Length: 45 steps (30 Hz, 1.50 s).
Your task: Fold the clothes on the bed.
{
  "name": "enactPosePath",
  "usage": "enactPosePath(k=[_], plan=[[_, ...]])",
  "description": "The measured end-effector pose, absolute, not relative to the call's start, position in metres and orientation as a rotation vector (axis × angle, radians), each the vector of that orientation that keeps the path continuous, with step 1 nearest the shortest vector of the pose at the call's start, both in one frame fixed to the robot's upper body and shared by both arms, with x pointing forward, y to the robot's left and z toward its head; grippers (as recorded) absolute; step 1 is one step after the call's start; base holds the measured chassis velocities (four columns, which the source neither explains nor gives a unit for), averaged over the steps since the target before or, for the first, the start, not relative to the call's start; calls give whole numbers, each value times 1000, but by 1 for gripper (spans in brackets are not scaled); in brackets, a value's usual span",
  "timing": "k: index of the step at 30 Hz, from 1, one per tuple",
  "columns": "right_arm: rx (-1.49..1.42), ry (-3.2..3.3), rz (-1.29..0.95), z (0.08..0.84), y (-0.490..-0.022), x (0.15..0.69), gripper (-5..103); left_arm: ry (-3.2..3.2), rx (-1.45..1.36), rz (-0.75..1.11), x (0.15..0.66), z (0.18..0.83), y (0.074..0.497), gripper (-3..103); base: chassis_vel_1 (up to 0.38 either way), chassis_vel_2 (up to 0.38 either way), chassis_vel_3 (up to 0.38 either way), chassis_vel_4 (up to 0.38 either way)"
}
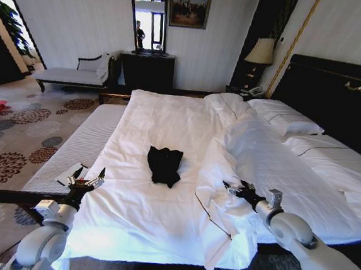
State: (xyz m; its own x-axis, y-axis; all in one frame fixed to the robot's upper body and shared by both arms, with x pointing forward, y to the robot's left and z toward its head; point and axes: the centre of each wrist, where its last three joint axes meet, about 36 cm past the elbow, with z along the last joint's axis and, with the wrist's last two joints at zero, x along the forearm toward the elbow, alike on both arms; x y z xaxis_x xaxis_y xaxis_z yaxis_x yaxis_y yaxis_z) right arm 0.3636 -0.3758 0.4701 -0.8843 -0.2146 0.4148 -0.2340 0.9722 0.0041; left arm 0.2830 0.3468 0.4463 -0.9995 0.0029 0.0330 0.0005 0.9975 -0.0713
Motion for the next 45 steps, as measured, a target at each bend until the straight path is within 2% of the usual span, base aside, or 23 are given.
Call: enactPosePath(k=[3,6,7,9,13,15,18,19,21,36,45], plan=[[320,-2700,54,470,-374,363,61,-3108,-2,116,284,446,346,100,0,0,0,0],[321,-2697,51,469,-372,362,56,-3109,-2,118,284,446,346,100,0,0,0,0],[324,-2692,55,467,-371,359,46,-3109,-1,120,284,446,345,100,0,0,0,0],[324,-2690,58,466,-370,358,46,-3109,0,121,284,446,345,100,0,0,0,0],[328,-2692,54,465,-367,355,24,-3106,4,124,284,445,345,100,0,0,0,0],[328,-2695,54,466,-367,355,24,-3106,4,124,284,445,346,100,0,0,0,0],[326,-2701,55,469,-367,355,8,-3108,4,125,284,445,346,100,0,0,0,0],[326,-2701,55,469,-367,355,8,-3108,4,125,284,445,346,100,0,0,0,0],[324,-2702,56,470,-368,355,2,-3109,4,127,285,446,346,100,0,0,0,0],[282,-2736,76,488,-375,339,1,-3112,6,127,286,446,347,100,0,0,0,0],[81,-2796,-20,509,-397,321,1,-3122,-2,141,291,449,349,100,0,0,0,0]])
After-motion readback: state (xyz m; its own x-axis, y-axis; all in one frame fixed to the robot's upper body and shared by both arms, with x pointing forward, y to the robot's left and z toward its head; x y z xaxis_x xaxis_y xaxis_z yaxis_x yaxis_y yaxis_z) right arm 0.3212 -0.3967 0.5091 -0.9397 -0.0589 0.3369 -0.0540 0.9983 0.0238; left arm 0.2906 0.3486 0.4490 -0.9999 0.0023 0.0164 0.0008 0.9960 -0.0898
